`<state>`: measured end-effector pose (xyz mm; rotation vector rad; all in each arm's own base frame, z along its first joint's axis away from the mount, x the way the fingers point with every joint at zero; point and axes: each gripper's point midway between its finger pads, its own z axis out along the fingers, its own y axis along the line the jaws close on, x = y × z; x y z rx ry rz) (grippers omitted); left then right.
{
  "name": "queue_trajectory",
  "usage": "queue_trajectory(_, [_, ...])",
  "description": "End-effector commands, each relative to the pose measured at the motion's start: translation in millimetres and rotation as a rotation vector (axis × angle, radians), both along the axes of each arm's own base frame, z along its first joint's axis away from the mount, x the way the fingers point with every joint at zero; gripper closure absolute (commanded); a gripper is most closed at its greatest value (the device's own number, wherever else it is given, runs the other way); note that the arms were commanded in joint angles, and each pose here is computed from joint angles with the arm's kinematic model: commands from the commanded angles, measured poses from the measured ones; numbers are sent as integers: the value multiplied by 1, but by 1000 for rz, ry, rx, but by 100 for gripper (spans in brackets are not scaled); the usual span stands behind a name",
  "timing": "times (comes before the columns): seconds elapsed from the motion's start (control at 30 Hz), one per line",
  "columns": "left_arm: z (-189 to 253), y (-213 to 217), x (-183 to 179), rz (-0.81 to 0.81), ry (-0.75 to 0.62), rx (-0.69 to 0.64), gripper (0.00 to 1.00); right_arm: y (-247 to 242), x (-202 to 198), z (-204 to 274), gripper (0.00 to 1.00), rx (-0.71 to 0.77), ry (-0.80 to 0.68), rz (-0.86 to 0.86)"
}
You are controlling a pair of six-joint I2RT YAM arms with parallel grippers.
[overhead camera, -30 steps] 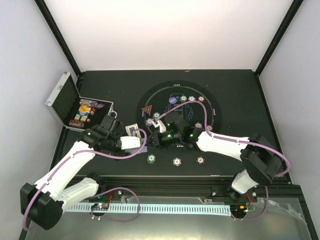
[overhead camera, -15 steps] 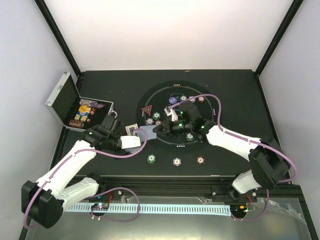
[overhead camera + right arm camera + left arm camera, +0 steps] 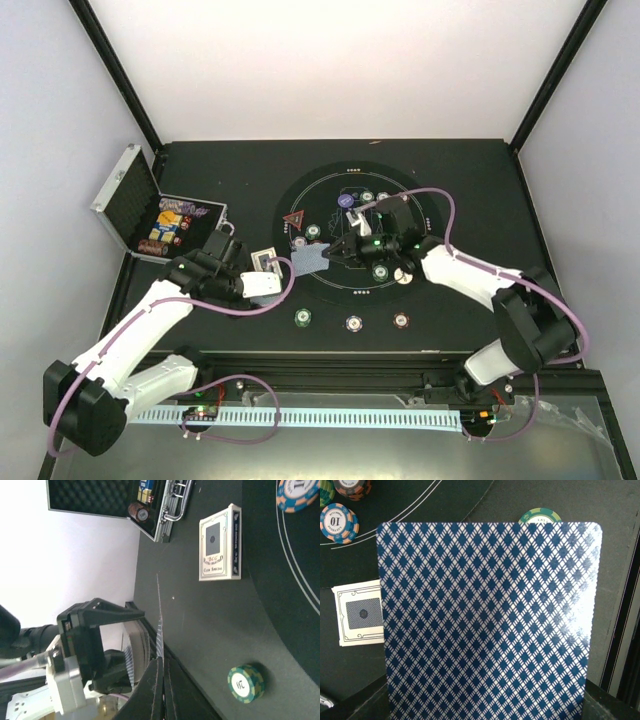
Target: Distribute texas hold em gaming equipment
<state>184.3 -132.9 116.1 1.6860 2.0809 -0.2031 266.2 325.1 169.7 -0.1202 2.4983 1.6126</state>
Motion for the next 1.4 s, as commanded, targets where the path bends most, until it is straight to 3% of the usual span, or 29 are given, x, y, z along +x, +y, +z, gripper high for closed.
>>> queue_trajectory(0.0, [2,-3,6,10,3,-5,98,0,-19,25,99,99,-18,28])
queue_trajectory(0.67, [22,-16,5,13,20,-88,99,42,-70,37,99,188,4,129])
queue_trajectory(1.37, [26,-16,1,-2,17,-94,98,76,-74,20,99,167,25,169])
